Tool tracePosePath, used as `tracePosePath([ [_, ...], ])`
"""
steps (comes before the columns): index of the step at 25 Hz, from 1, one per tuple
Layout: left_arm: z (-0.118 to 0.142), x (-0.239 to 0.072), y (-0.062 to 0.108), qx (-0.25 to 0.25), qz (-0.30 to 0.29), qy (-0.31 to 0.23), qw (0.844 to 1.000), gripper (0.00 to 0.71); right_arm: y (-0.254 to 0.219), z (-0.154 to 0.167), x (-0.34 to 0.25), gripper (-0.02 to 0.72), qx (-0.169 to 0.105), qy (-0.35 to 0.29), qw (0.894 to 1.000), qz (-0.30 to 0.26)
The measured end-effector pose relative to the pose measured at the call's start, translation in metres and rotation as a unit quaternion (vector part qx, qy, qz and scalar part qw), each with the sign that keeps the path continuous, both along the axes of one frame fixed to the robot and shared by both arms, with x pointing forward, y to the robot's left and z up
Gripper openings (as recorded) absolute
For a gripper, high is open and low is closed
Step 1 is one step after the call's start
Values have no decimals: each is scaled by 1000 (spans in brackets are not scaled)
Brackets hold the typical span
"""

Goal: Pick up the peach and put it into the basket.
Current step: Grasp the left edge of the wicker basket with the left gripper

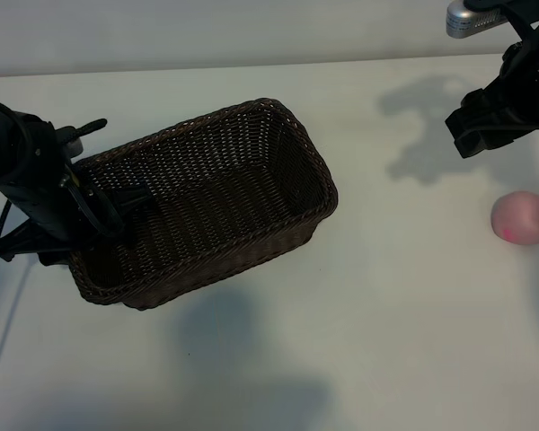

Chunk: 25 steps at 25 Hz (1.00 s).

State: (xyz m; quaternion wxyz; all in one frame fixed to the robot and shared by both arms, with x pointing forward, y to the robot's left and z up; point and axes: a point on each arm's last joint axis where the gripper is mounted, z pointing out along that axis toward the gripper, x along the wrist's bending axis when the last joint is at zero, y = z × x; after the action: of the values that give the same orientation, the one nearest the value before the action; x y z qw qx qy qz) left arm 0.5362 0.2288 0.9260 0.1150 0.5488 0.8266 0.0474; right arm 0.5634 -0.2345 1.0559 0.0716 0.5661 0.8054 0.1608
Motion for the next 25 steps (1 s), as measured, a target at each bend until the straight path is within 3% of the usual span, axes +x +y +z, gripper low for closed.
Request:
tracePosePath([
  [16,-9,2,0,2,1,10,1000,550,0,0,-1,586,-1,6,1000,1],
  [18,-9,2,0,2,1,10,1000,521,0,0,-1,586,-1,6,1000,1],
  [21,-9,2,0,0,5,7,1000,406,0,0,-1,586,-1,6,1000,1],
  [25,-9,3,-1,-2,6,3,1000,397,0,0,-1,586,-1,6,1000,1],
])
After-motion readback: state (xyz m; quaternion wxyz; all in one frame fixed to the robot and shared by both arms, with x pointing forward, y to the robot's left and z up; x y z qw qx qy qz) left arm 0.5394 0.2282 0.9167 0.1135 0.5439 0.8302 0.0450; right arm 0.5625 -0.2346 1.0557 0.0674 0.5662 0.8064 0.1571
